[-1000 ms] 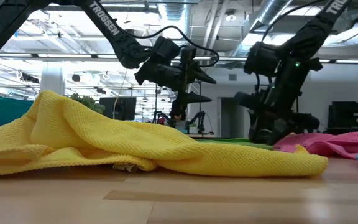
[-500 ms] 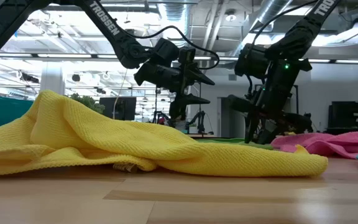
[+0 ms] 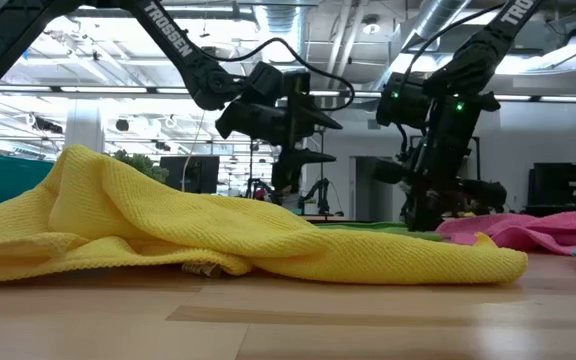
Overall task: Fold microfiber towels
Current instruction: Fold the green microfiber towel
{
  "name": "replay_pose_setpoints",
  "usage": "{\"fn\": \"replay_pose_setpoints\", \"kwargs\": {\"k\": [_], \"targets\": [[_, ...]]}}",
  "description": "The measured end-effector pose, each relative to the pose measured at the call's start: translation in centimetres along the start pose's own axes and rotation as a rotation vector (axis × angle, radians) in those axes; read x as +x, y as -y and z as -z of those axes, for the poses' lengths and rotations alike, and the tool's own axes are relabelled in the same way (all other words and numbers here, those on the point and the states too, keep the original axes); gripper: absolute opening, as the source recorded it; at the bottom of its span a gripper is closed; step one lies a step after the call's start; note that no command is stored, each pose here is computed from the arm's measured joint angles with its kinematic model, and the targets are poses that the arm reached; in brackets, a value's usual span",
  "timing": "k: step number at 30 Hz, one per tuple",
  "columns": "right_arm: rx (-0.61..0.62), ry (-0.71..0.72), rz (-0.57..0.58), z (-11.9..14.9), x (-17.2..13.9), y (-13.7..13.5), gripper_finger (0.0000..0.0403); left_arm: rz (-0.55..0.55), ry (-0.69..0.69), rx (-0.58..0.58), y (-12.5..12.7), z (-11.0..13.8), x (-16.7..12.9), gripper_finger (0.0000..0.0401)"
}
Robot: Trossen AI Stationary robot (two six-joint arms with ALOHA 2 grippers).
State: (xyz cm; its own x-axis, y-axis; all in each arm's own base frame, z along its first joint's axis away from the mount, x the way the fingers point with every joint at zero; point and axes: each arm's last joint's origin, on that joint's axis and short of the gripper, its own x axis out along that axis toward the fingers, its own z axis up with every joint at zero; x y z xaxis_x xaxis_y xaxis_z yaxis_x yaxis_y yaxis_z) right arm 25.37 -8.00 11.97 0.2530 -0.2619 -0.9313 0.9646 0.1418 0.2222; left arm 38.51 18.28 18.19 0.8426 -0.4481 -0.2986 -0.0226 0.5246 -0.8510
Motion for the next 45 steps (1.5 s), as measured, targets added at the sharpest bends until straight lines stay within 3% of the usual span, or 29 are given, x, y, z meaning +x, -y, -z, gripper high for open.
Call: {"fn": "replay_pose_setpoints", "kwargs": {"k": [9,24,34,45], "targets": [[0.004,-0.048,0.019,-0.6,-1.1,-1.1,0.0006,0.12,-0.061,-0.056,1.0,-0.5,-1.3,0.0226],[-0.01,-0.004,-0.082,-1.9,-3.7,-5.3,0.0007,0.184,0.008,0.095,8.2,-1.6,-5.1,0.0226],[-0.063,-0.044,-0.096,-1.3,-1.5,-9.9,0.0007,0.19,0.019,0.156,11.2,-1.2,-7.0,0.0226],[-0.125,-0.02,-0.13,-3.3,-0.9,-14.1,0.0011,0.099,-0.023,0.184,12.4,0.5,-8.5,0.0226]]}}
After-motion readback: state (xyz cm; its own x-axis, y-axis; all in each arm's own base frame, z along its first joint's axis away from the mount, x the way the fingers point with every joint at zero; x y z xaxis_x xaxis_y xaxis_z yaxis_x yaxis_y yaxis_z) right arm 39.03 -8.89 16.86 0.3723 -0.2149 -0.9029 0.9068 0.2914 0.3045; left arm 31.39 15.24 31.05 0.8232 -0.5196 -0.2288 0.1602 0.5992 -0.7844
